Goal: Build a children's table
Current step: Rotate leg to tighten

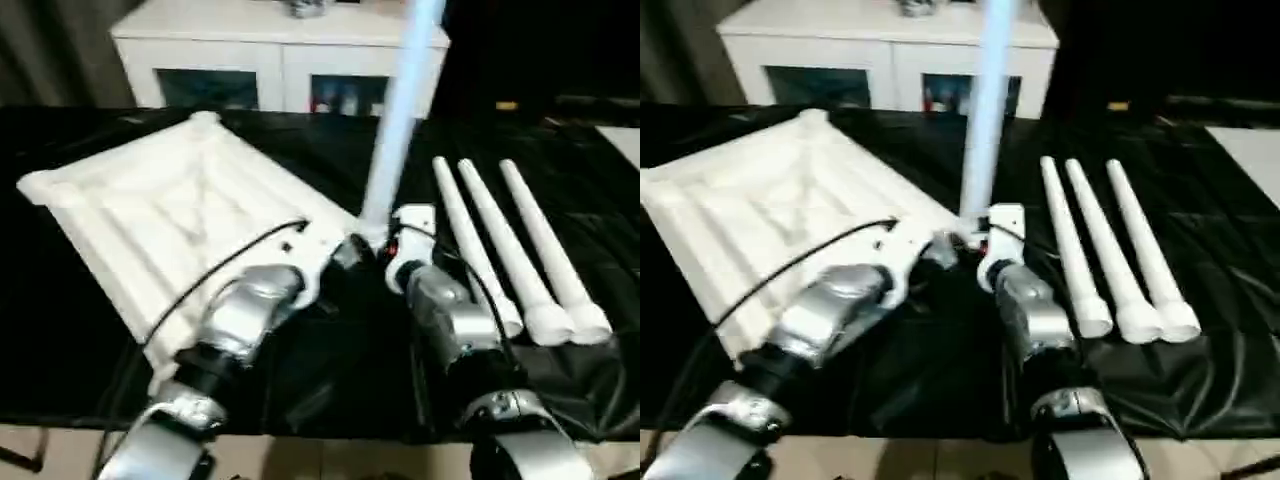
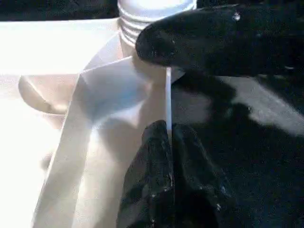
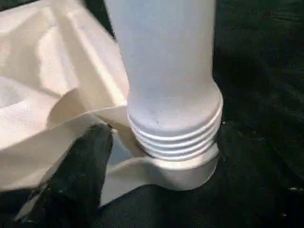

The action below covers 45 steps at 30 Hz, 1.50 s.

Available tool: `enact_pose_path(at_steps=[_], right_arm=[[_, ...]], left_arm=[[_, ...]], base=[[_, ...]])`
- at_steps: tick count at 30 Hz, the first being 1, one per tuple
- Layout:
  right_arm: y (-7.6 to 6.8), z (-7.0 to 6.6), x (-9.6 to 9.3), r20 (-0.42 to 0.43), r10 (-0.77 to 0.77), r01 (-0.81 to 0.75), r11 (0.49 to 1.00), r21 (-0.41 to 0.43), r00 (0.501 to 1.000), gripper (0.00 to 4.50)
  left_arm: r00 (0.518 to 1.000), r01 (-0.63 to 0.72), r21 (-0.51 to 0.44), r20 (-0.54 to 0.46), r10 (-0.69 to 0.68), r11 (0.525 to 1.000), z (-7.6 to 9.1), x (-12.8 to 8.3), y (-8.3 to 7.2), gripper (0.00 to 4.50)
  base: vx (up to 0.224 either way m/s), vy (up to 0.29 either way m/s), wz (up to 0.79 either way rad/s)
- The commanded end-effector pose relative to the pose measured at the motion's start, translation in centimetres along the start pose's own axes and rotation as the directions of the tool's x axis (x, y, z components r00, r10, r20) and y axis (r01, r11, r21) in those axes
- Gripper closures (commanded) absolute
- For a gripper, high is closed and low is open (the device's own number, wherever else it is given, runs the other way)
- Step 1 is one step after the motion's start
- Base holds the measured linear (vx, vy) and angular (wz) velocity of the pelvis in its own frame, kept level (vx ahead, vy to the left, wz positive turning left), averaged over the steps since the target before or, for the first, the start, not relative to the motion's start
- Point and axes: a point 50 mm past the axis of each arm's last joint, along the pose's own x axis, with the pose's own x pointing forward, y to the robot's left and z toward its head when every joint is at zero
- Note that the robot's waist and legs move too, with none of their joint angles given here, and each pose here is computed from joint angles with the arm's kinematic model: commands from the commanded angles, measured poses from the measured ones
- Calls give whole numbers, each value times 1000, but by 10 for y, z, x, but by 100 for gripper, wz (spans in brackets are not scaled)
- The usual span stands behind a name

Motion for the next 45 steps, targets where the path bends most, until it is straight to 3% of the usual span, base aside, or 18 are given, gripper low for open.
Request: enact_pose_path(at_steps=[1,3,5,8,11,21,33,38,41,42,43,44,45], right_arm=[[-2,-1,-10,-39,117,-120,988,-94,992,54],[-6,-1,-15,-51,157,-162,979,-123,986,54],[-16,0,-32,-88,277,-289,936,-203,957,54],[-19,1,-42,-116,353,-371,902,-220,928,54],[-22,0,-57,-192,463,-499,831,-245,865,54],[-19,-1,-61,-259,520,-578,770,-269,814,54],[-17,-2,-60,-244,541,-590,776,-225,805,160],[-16,-4,-61,-243,550,-597,774,-212,799,176],[-20,-11,-51,-225,427,-473,851,-226,876,178],[-20,-11,-51,-225,427,-473,851,-226,876,179],[-22,-15,-44,-212,349,-392,896,-210,913,179],[-22,-15,-44,-212,349,-392,896,-210,913,179],[-23,-23,-32,-197,191,-224,962,-158,961,180]], left_arm=[[992,117,36,45,-118,993,1,-11,-7,450],[989,142,34,40,-143,989,-2,-16,-6,450],[967,250,64,26,-252,966,-10,-31,-6,450],[945,322,94,20,-325,942,-14,-41,-7,450],[889,453,117,13,-457,884,-15,-56,-10,450],[877,478,125,-12,-481,869,-15,-62,-5,450],[875,481,119,-12,-483,869,-14,-63,-3,450],[873,486,112,-9,-488,867,-14,-62,-3,450],[897,441,95,-5,-443,892,-16,-56,-2,450],[897,441,95,-5,-443,892,-16,-56,-2,450],[919,394,80,-8,-395,916,-17,-50,-1,450],[919,394,80,-8,-395,916,-17,-50,-1,450],[955,297,37,-19,-296,954,-18,-36,-2,450]], base=[[0,0,0],[0,0,0],[0,0,0],[0,0,0],[0,0,0],[0,0,0],[0,0,0],[0,0,0],[0,0,0],[0,0,0],[0,0,0],[0,0,0],[0,0,0]])
